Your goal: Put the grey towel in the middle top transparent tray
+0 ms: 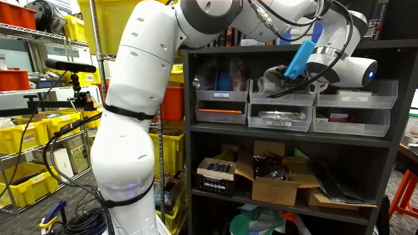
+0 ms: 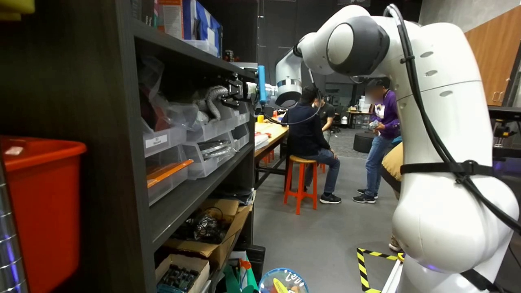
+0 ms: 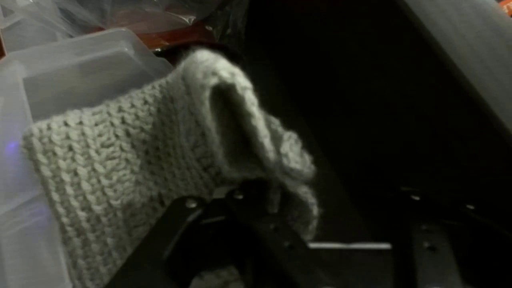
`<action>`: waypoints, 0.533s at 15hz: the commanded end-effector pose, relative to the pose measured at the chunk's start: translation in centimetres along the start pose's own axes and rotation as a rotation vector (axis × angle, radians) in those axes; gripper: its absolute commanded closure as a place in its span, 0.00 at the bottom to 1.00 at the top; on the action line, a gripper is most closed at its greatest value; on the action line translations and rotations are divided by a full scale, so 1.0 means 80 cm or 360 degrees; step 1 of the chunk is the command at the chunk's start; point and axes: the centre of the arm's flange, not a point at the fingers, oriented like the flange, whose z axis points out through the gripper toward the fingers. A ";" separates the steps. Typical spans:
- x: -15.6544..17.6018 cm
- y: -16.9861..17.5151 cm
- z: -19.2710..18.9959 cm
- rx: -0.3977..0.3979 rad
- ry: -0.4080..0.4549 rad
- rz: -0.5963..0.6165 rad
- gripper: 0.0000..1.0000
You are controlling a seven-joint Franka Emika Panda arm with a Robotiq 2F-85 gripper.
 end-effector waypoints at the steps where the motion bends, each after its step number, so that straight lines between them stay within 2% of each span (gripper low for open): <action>1: -0.004 -0.011 -0.018 0.0028 0.0019 0.0038 0.03; 3: -0.004 -0.007 -0.029 0.0033 0.0034 0.0050 0.00; 8: -0.006 -0.004 -0.057 0.0054 0.0076 0.0051 0.00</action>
